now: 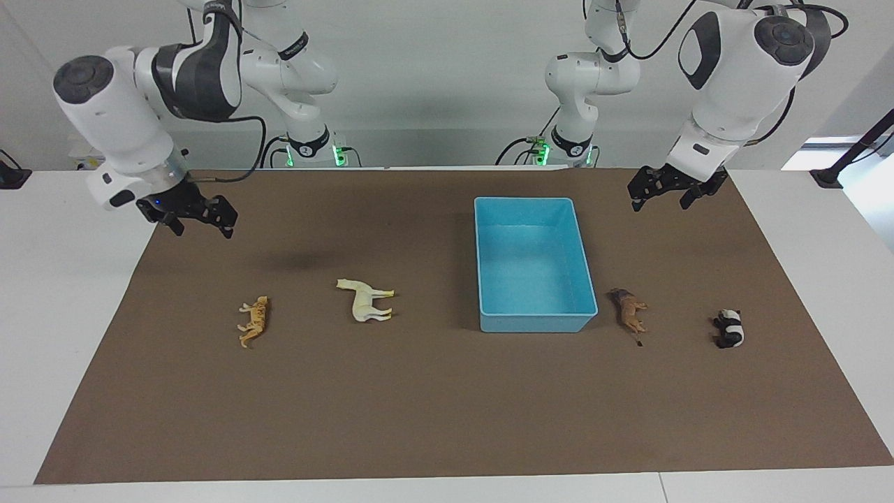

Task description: Put all toys into storage box

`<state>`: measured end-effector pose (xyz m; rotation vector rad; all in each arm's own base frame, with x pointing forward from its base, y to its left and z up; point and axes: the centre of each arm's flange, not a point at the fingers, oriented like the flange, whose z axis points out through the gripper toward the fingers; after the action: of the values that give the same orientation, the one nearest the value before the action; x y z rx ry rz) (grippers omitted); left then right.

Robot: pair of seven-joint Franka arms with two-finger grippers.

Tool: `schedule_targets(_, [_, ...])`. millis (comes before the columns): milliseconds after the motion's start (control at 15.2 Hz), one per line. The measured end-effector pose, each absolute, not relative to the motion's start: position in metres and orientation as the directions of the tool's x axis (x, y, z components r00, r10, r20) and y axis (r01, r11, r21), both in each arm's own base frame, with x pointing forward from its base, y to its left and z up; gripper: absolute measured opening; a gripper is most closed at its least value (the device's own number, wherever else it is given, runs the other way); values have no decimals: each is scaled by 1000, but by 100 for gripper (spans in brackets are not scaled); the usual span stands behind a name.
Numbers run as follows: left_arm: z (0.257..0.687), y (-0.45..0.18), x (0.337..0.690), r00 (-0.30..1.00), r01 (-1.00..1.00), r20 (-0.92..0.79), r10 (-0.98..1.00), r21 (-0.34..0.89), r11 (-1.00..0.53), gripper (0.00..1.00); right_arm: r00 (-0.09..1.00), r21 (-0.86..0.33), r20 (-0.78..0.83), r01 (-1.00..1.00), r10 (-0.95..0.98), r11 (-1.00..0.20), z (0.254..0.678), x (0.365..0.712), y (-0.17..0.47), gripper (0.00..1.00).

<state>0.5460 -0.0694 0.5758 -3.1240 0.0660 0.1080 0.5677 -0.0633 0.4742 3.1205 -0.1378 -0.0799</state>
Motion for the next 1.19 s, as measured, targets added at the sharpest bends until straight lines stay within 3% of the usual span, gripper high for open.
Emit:
schedule_targets(198, [572,-64,548,999,-25,-36,-24,-12,-1000,100,996,16,-34,-77,-77,-997,428,588,-60,100])
schedule_targets(396, [538,-45,556,999,30,36,30,-5,-1000,100,998,14,-7,-58,-58,-998,399,602,-49,100])
schedule_targets(857, [400,-30,592,920,382,79,384,37,-923,100,999,9,29,-35,-35,-999,330,623,-38,100])
schedule_targets(1187, [319,-35,564,893,435,95,439,58,-898,100,999,8,29,-34,-34,-999,311,626,-37,100])
